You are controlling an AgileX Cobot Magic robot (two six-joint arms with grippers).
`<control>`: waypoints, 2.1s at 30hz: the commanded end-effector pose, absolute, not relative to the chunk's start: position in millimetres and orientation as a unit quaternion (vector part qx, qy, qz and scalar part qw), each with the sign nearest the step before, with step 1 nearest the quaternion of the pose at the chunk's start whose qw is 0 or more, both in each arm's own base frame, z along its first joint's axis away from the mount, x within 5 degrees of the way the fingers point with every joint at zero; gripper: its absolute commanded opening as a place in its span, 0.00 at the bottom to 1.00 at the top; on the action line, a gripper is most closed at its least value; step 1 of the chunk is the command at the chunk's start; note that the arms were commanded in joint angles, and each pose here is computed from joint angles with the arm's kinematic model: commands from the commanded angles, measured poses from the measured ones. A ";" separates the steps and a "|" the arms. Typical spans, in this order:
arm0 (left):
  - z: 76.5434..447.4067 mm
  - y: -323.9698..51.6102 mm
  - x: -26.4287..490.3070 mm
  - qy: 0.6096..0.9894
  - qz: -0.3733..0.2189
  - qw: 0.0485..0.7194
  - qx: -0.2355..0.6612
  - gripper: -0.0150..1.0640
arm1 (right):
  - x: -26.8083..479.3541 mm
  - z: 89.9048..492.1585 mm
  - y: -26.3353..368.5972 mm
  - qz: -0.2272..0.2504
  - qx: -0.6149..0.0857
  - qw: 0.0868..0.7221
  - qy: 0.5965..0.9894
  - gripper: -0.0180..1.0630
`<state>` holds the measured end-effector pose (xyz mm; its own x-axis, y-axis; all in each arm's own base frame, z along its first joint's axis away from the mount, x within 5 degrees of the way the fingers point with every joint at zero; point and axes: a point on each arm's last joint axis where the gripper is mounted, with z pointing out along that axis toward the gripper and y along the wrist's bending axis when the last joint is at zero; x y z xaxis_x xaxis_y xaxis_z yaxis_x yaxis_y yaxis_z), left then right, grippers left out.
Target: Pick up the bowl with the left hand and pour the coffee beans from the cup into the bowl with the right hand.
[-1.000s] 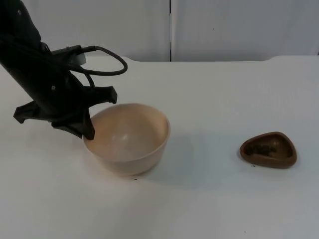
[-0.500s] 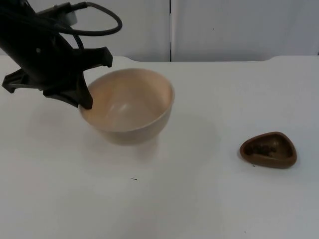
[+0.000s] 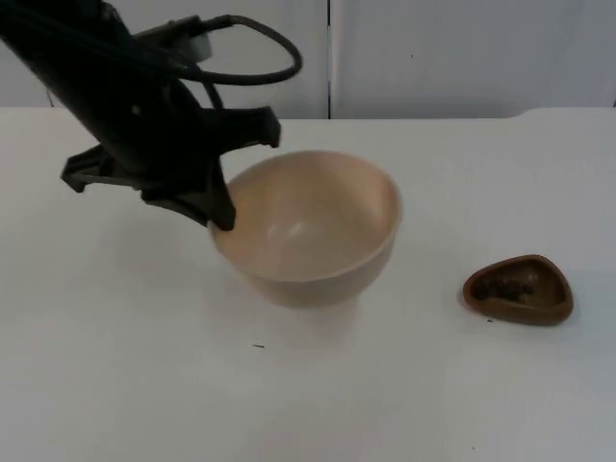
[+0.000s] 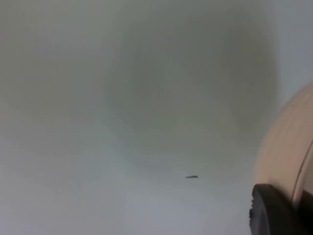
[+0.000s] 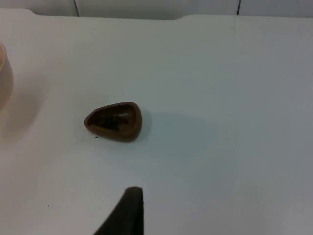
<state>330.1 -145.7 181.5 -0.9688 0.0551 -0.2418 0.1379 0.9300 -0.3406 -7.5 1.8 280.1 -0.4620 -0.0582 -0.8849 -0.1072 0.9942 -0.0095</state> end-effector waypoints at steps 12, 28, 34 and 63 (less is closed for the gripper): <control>183.7 -179.4 311.4 0.977 -0.164 0.105 0.090 0.01 | -7.7 280.3 1.5 0.019 -0.044 0.520 0.853 0.99; 183.3 -177.8 310.9 0.978 -0.153 0.101 0.100 0.01 | -7.7 280.3 1.6 0.020 -0.045 0.520 0.853 0.99; 183.2 -177.3 310.9 0.978 -0.150 0.102 0.103 0.01 | -7.7 280.3 1.8 0.021 -0.045 0.520 0.853 0.99; 202.3 -175.8 319.9 0.981 -0.115 0.100 0.116 0.01 | -7.7 280.3 1.8 0.021 -0.045 0.520 0.853 0.99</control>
